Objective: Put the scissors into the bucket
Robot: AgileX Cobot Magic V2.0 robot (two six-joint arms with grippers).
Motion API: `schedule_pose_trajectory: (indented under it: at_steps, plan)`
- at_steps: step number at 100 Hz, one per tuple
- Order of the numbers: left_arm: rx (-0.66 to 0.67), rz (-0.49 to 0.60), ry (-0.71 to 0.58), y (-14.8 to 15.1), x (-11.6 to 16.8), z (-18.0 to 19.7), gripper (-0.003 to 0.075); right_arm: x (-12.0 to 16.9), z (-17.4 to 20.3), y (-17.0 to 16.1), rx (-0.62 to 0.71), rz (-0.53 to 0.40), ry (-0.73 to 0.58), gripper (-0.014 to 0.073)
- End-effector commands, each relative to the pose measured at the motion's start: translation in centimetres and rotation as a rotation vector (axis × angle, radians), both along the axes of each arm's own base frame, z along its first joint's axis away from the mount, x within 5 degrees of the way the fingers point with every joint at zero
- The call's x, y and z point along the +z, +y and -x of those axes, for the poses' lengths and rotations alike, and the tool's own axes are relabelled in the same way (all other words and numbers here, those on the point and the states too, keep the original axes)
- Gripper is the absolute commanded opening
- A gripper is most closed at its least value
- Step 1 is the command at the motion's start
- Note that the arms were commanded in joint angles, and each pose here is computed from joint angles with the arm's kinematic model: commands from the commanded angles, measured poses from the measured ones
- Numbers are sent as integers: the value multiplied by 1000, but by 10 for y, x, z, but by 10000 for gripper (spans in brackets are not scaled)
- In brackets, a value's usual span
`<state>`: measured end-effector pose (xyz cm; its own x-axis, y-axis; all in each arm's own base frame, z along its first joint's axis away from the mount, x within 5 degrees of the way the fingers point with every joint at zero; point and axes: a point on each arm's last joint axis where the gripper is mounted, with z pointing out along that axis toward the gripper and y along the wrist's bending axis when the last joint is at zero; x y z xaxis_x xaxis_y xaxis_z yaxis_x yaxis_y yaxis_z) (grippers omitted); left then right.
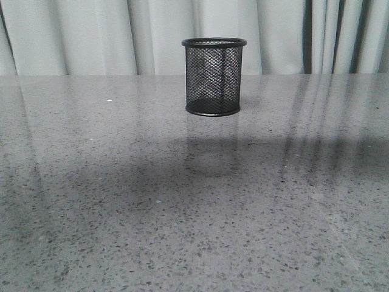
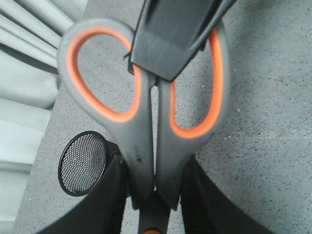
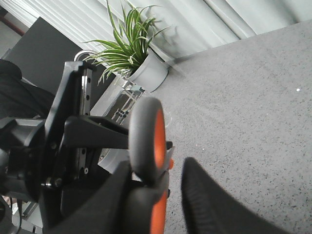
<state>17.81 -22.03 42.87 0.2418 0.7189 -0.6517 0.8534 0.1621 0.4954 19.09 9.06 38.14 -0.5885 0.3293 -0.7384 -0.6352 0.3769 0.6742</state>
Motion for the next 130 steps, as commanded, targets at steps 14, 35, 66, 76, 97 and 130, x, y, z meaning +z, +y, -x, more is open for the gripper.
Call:
schedule_pose_trajectory:
  at_steps: [14, 35, 66, 76, 97, 130]
  plan:
    - [-5, 143, -35, 1, 23, 7, -19, 15, 2, 1, 11, -31, -67, -63]
    - [2, 116, -8, 4, 20, 6, 202, 15, 2, 1, 11, -31, -67, -63]
    - [217, 186, 12, 37, 25, -27, 395, 13, -4, -3, -69, 6, -66, -63]
    - [339, 200, 11, 65, 29, -41, 394, 13, -7, -5, -99, 101, -97, -58]
    - [573, 290, -46, 129, 50, -44, 386, 34, -14, -13, -226, 231, -181, -45]
    - [860, 349, -221, 202, 80, -9, 386, 71, -47, -25, -355, 505, -256, -45]
